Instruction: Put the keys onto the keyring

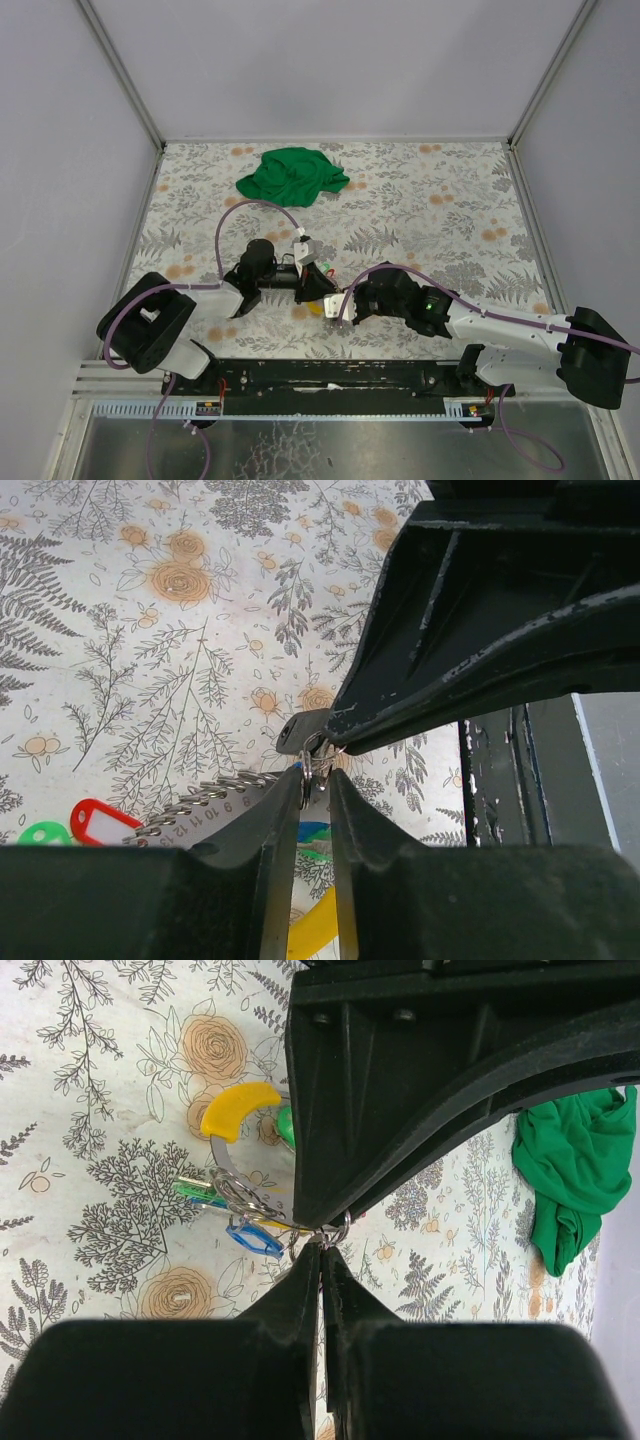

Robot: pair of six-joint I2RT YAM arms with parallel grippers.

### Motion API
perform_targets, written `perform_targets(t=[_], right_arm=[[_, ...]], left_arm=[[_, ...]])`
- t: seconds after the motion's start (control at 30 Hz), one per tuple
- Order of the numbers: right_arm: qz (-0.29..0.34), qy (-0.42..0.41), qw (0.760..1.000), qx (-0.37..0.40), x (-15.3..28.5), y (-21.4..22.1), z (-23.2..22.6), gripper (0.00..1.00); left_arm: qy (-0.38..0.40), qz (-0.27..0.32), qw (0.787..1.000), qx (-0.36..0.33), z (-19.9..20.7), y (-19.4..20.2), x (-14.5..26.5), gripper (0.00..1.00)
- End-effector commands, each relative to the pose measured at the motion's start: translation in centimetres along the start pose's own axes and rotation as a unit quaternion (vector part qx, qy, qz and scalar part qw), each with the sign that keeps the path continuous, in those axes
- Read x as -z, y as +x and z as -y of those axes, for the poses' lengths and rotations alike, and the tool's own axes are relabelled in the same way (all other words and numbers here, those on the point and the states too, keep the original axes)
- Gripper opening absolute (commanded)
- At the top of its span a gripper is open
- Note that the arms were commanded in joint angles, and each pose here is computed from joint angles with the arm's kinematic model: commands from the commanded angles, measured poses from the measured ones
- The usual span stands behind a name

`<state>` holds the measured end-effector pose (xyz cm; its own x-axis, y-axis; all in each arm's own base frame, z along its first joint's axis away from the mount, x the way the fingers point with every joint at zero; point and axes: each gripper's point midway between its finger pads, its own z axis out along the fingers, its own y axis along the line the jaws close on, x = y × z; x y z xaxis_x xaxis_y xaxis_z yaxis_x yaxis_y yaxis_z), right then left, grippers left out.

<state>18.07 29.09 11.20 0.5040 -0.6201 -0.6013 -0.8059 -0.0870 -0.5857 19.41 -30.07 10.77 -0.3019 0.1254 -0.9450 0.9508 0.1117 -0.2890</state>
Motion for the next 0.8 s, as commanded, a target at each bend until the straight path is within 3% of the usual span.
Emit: perform_targets(t=[0.0, 0.1, 0.3, 0.57, 0.77], right_arm=[[0.041, 0.016, 0.999, 0.016, 0.6, -2.8, 1.7, 0.00], [0.041, 0.015, 0.999, 0.015, 0.6, -2.8, 1.7, 0.00], [0.031, 0.011, 0.999, -0.001, 0.9, -2.1, 1.0, 0.00], [0.036, -0.018, 0.997, -0.069, 0.2, -1.1, -1.8, 0.00], [0.058, -0.027, 0.993, -0.098, -0.8, -1.5, -2.8, 0.00]], left_arm=[[0.018, 0.016, 1.000, -0.015, 0.3, -1.1, 0.0, 0.11], [0.018, 0.012, 1.000, -0.011, 0.2, -0.9, -0.1, 0.00], [-0.033, 0.029, 0.999, -0.006, -1.0, -1.6, 0.3, 0.00], [-0.116, 0.145, 0.983, 0.010, -1.7, -5.4, 2.2, 0.00], [-0.147, 0.190, 0.971, 0.013, -1.2, -6.7, 2.1, 0.00]])
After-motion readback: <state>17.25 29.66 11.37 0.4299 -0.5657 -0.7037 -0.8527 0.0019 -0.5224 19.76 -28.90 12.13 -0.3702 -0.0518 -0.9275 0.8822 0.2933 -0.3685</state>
